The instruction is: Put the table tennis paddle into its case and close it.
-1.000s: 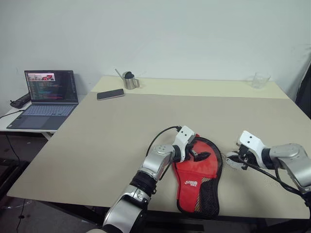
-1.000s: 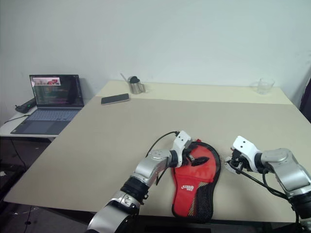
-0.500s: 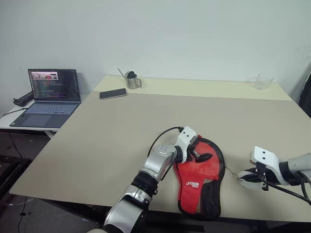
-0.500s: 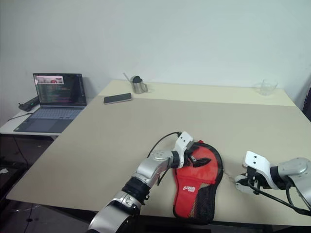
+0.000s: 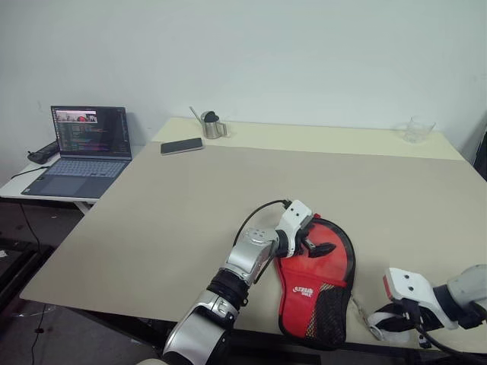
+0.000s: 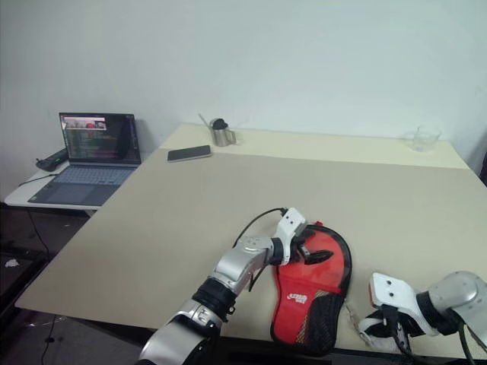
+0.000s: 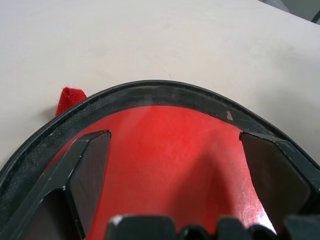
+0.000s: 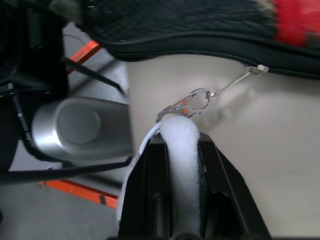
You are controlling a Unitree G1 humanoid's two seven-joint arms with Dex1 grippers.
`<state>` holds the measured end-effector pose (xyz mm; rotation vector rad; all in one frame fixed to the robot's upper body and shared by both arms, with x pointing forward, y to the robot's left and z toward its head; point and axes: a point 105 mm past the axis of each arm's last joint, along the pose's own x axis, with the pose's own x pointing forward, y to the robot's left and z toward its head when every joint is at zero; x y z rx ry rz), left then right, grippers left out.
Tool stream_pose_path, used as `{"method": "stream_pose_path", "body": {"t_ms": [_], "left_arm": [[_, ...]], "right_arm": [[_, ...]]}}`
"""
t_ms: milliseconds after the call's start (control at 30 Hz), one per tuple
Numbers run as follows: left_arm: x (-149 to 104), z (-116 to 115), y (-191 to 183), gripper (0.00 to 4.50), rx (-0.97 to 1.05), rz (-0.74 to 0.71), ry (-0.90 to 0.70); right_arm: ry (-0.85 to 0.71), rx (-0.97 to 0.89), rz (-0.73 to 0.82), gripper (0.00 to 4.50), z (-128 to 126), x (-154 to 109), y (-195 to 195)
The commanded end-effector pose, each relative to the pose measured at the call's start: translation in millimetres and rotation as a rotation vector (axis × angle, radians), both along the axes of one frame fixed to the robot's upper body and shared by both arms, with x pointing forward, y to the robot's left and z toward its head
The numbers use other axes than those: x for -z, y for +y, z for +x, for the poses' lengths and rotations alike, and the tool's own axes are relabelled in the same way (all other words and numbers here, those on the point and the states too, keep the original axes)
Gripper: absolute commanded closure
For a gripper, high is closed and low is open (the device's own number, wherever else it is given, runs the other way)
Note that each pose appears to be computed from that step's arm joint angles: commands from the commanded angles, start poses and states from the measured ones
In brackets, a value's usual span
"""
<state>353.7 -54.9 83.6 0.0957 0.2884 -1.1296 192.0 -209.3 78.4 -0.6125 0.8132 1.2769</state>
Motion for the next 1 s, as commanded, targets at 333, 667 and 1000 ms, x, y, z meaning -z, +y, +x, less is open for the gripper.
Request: {"method": "stream_pose_path", "body": {"t_ms": [333,667,1000], "left_arm": [[27.3,-2.5,12.3,0.0,-0.03,0.064,0.088],[27.1,-0.3,17.3,0.0,-0.036,0.075,0.081],[25.7,2.8,19.3,0.0,-0.048,0.078,0.075]], "right_arm": [[0.249,-0.195,0.032,4.3,-67.4,12.3,37.6],[0.166,-0.164,0.018,4.3,-54.0,-3.6,50.2],[0.111,-0.098,-0.025,1.81,-31.1,-1.9,40.9]]}}
